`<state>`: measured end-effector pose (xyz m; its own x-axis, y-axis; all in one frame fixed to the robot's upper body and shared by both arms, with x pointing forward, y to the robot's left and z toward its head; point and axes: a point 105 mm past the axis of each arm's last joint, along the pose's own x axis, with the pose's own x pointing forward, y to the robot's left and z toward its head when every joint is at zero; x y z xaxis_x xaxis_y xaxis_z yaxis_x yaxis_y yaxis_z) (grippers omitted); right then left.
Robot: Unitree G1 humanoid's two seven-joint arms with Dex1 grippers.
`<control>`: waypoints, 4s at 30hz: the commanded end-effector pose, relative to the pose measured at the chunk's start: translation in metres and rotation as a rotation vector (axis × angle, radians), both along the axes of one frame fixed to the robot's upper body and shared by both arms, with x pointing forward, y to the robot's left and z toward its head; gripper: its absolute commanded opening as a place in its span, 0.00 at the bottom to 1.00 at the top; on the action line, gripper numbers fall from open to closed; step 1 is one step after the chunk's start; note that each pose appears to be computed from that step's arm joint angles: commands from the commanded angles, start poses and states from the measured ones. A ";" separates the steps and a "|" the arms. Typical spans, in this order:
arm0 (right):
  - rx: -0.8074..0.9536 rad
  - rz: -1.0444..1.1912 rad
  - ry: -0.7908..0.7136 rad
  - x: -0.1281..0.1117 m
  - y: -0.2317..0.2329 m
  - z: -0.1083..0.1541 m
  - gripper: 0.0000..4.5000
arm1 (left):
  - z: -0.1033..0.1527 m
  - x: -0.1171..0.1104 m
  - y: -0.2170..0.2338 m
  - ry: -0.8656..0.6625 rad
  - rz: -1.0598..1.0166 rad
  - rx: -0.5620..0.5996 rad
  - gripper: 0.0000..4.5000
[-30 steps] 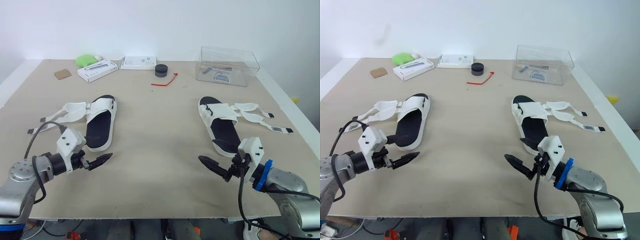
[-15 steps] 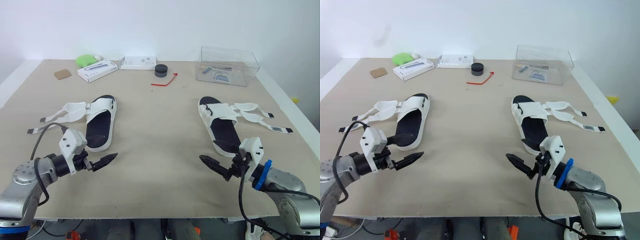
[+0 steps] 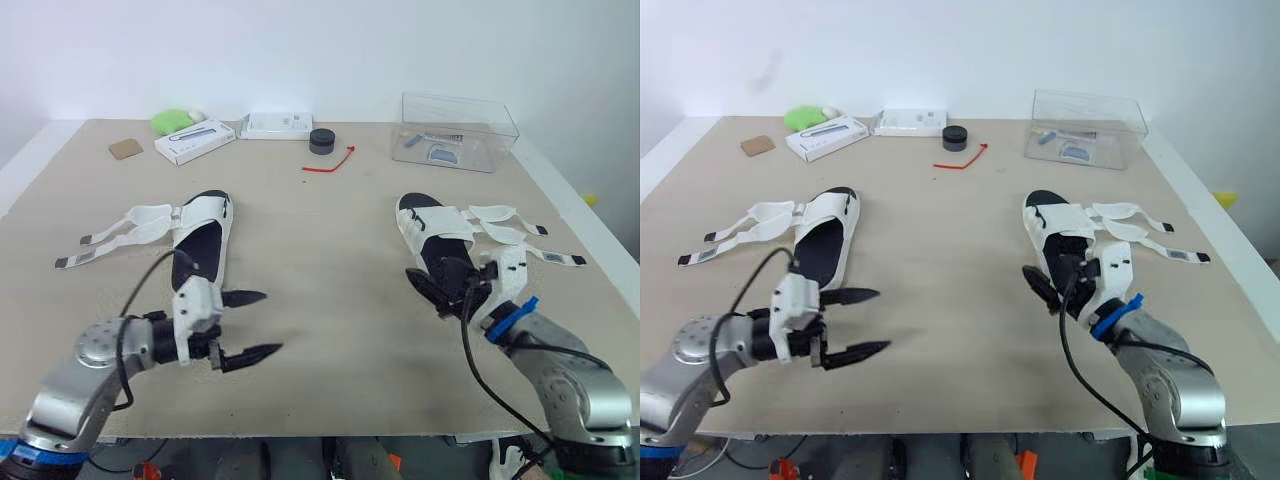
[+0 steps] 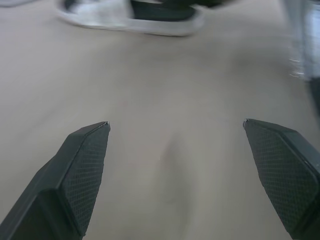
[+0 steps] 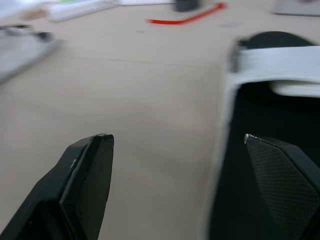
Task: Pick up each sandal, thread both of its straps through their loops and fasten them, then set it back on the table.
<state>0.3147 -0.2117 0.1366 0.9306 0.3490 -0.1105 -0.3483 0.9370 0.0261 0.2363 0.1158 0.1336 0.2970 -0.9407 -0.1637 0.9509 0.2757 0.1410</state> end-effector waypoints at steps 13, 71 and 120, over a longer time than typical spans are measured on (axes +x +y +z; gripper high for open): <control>-0.031 -0.128 -0.105 0.063 0.007 0.020 1.00 | 0.018 0.004 -0.036 -0.090 -0.117 -0.047 0.98; -0.490 1.447 -0.156 -0.071 0.090 -0.002 0.01 | 0.022 -0.003 -0.002 -0.083 0.026 -0.071 1.00; 0.214 0.533 0.545 0.057 0.076 0.047 0.99 | 0.000 0.029 0.004 -0.161 -0.134 0.174 0.02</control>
